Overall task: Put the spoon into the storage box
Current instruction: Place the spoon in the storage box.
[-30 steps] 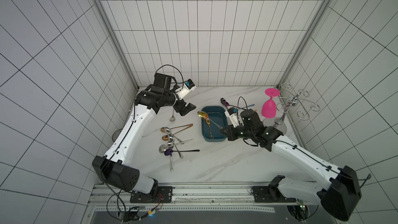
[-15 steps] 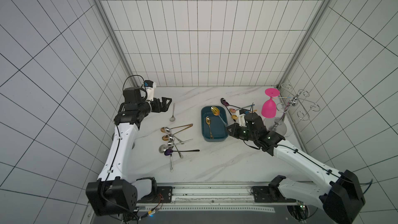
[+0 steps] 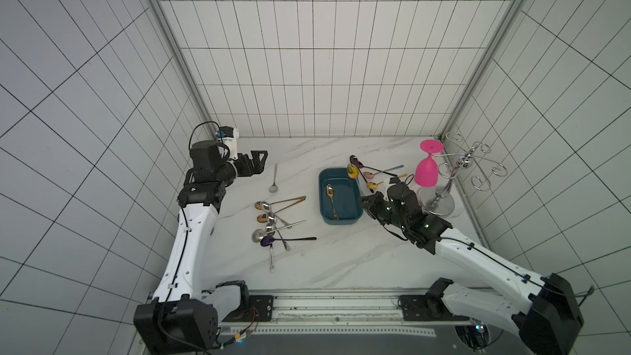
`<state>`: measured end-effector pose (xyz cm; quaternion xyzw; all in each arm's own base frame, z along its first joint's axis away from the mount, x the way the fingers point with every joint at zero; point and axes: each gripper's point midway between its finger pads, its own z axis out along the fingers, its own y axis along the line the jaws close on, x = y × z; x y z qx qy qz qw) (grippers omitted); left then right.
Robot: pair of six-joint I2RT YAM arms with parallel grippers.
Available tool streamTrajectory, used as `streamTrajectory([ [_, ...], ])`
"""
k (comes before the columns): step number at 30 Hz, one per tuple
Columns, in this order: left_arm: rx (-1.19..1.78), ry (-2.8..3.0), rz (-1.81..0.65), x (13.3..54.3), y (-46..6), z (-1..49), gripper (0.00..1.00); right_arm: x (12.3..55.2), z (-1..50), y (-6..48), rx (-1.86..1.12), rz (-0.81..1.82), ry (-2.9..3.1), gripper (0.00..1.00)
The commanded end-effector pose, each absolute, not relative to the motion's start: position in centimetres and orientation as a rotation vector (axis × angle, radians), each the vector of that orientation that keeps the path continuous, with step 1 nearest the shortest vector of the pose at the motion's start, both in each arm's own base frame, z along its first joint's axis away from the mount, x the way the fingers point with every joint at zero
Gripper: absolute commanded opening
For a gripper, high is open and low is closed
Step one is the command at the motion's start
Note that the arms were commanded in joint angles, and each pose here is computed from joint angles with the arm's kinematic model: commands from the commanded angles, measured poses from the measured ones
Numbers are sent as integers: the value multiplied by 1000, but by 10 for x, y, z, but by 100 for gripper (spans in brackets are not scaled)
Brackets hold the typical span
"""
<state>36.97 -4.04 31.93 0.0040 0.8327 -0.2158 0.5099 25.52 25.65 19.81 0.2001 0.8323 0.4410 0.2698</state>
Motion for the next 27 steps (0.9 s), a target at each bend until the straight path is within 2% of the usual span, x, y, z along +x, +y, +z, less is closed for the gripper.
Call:
streamTrajectory([
  [1,-23,1993,-528,375,-40,321,99,264,204,266,743,1298,2115,0],
  [5,-46,1995,-497,376,-35,320,99,264,201,287,813,1331,2122,0],
  [11,-109,2009,-461,377,-25,312,99,266,162,304,986,1328,2143,0],
  [18,-115,2022,-447,379,-23,306,99,276,146,331,1008,1356,2167,0],
  [22,-120,2029,-435,380,-21,301,99,279,134,337,1037,1354,2182,12],
  [27,-118,2049,-422,383,-19,296,99,282,138,336,1020,1333,2193,38],
])
